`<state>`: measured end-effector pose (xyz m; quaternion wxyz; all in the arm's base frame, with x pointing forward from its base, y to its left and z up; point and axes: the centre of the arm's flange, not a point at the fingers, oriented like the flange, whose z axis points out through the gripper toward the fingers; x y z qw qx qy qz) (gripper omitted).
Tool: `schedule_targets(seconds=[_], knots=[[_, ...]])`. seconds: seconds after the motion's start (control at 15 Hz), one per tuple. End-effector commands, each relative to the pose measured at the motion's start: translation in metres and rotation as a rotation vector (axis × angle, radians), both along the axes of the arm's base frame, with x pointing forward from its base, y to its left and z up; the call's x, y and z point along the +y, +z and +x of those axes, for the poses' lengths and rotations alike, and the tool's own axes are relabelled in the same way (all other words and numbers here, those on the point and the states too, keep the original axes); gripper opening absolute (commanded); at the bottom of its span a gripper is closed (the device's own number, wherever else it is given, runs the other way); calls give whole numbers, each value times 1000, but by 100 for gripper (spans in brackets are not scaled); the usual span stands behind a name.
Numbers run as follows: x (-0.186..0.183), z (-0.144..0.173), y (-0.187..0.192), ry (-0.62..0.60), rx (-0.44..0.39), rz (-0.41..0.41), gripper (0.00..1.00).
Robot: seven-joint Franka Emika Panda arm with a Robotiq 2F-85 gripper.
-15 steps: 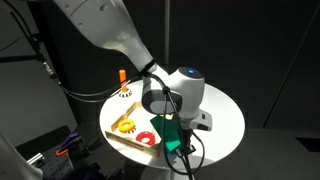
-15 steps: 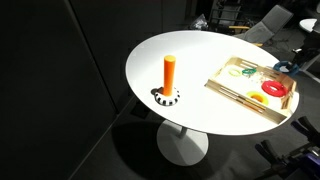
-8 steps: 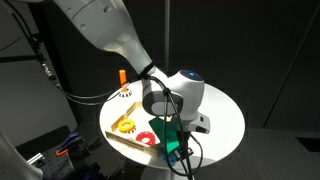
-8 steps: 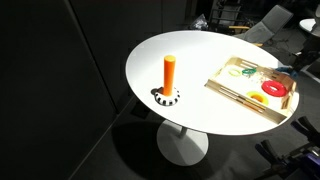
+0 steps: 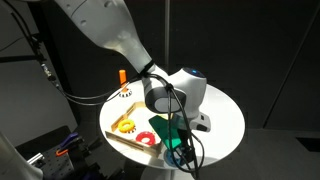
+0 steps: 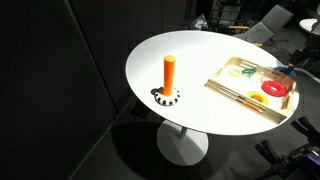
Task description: Remove the blue ring from the wooden tray and put it on the table to the right
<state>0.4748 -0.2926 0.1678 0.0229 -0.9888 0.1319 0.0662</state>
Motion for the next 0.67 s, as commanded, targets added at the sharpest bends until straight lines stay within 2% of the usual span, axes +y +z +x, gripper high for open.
schedule_targets(seconds=[0.0, 0.33, 0.6], knots=[[0, 5, 31, -2, 32, -16, 100], [14, 12, 74, 19, 32, -16, 100], [40, 17, 114, 24, 54, -28, 100]])
